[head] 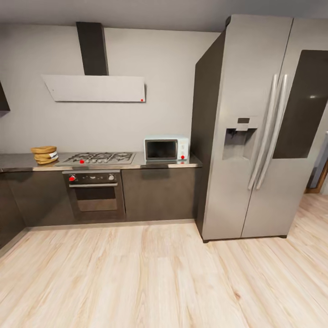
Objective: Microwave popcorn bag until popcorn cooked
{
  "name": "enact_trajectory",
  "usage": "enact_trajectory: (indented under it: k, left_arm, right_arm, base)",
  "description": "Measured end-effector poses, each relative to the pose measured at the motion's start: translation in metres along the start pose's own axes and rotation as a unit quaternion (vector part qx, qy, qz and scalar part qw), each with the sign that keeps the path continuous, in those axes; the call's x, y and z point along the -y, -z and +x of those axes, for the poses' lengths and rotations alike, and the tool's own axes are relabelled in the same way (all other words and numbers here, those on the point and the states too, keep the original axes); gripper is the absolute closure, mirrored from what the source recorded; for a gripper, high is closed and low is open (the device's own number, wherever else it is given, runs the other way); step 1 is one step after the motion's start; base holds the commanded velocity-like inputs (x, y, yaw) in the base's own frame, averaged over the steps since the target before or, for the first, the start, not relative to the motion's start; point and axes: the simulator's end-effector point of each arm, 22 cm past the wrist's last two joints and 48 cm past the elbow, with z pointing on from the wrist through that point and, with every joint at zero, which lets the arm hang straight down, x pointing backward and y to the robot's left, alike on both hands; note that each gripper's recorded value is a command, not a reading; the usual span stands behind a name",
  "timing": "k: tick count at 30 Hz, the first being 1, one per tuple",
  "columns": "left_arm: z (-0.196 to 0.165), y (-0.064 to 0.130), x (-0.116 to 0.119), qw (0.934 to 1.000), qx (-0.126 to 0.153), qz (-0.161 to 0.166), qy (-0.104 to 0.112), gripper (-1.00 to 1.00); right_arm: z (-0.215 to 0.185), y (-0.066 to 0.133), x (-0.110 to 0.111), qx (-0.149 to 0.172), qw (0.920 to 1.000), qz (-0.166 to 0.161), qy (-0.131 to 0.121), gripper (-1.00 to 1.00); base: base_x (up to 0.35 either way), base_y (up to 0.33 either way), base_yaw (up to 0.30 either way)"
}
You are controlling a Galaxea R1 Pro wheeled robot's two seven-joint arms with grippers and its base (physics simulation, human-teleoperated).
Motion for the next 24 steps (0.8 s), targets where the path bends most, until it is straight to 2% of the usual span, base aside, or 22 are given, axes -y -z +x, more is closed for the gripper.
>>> enact_trajectory:
  k: [11,24]
  left_arm:
    - [0.0002,0.0001,0.0001,1.0000,0.000,0.002,-0.003,-1.00]
    - [0.0002,0.0001,0.0001,1.0000,0.000,0.002,-0.002,-1.00]
  right_arm:
    - [0.0000,0.0001,0.0001,0.000,1.0000,0.000,-0.001,-1.00]
    - [0.0000,0.0001,0.0000,0.000,1.0000,0.000,-0.001,-1.00]
  base:
    - [0.299,-0.005,0.000]
    - [0.310,-0.108,0.000]
